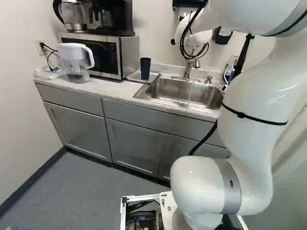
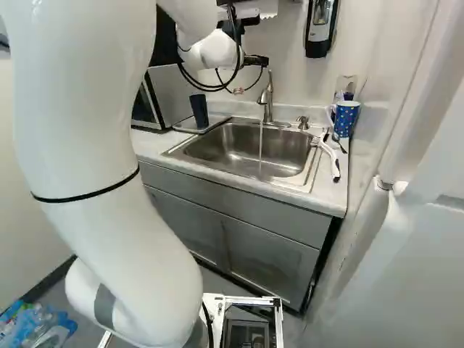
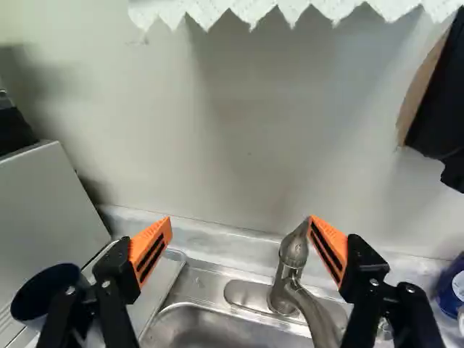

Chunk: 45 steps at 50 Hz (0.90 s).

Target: Rinse the cup and place it in the tray

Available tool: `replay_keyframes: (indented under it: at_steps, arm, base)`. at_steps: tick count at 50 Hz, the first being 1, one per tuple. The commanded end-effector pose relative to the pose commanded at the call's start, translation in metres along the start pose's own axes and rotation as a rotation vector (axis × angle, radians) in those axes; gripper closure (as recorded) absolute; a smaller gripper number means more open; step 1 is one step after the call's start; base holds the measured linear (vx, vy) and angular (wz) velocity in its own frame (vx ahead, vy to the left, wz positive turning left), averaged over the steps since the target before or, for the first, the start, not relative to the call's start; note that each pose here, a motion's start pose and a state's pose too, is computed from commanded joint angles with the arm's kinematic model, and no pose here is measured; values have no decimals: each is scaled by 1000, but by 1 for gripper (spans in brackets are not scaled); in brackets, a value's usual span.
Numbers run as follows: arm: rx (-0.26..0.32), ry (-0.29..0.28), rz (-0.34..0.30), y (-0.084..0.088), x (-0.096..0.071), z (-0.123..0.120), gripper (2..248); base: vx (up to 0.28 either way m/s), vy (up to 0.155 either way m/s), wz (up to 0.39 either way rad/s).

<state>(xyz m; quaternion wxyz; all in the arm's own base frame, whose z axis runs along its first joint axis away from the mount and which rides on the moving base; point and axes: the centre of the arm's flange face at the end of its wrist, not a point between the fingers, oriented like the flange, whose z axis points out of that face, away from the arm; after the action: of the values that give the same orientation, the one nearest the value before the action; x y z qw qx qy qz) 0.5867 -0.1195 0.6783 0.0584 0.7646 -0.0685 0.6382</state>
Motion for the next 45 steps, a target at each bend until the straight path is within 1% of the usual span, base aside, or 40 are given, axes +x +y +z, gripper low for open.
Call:
replay_keyframes:
  at_steps: [17,19,45]
  arm:
    - [-20,-41,2,9,13,8,3]
    - [-21,-37,2,10,15,9,3]
    - [-33,-31,4,19,18,32,3]
  base:
    - [0,0,0]
    - [0,0,0]
    - [0,0,0]
